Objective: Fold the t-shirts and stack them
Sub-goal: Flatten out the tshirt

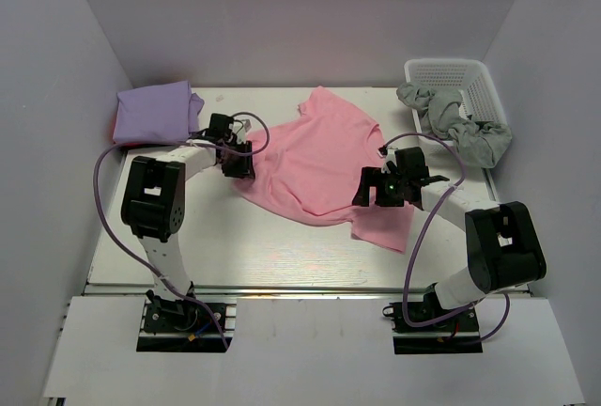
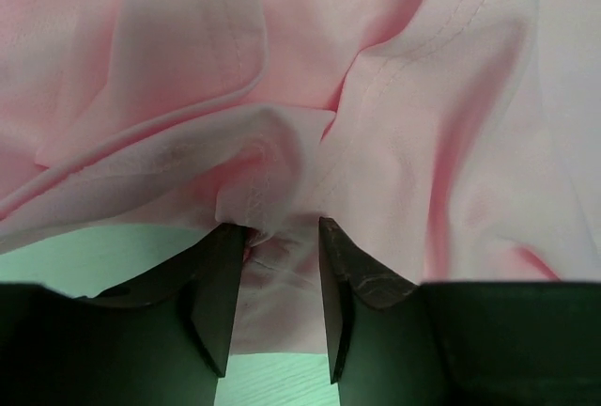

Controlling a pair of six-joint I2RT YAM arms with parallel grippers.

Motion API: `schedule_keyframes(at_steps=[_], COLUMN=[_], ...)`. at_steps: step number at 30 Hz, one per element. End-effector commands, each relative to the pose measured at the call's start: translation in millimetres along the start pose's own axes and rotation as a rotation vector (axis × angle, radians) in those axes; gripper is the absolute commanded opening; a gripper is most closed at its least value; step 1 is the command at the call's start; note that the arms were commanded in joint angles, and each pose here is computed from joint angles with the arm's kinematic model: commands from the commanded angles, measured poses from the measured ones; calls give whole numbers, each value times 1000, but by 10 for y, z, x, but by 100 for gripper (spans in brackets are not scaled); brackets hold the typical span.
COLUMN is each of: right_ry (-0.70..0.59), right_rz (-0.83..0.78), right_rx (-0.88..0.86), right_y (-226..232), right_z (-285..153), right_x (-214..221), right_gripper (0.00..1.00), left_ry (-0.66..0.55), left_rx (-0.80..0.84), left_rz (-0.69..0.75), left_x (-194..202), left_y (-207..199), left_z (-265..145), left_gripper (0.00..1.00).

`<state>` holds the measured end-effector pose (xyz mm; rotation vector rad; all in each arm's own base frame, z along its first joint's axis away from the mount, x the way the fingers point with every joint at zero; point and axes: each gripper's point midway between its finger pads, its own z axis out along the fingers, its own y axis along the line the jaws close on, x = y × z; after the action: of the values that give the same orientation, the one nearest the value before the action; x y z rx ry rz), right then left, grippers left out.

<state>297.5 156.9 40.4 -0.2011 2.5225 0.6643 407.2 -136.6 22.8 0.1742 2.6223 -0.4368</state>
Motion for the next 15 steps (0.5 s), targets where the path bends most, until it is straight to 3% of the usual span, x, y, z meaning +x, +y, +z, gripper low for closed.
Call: schedule_keyframes(at_steps=[1, 4, 9, 13, 15], right_ry=[-32, -35, -36, -53, -30], right_rz=[-25, -30, -24, -32, -22], right_rx=[-4, -7, -10, -25, -24], right_y=[28, 36, 34, 58, 50], right_z=[-43, -44, -40, -29, -24], right_x=[-93, -94, -100, -138, -77], right_gripper=[90, 90, 90, 90, 90], left_ry=[14, 27, 3, -6, -23], left_rx=[63, 66, 69, 70, 82], left_rz=[4, -8, -10, -17, -11], left_x=[22, 50, 53, 88, 65], left_y=[-88, -64, -105, -133, -171], left_z=[-27, -42, -192, -305, -383], left_gripper=[44, 36, 31, 4, 0])
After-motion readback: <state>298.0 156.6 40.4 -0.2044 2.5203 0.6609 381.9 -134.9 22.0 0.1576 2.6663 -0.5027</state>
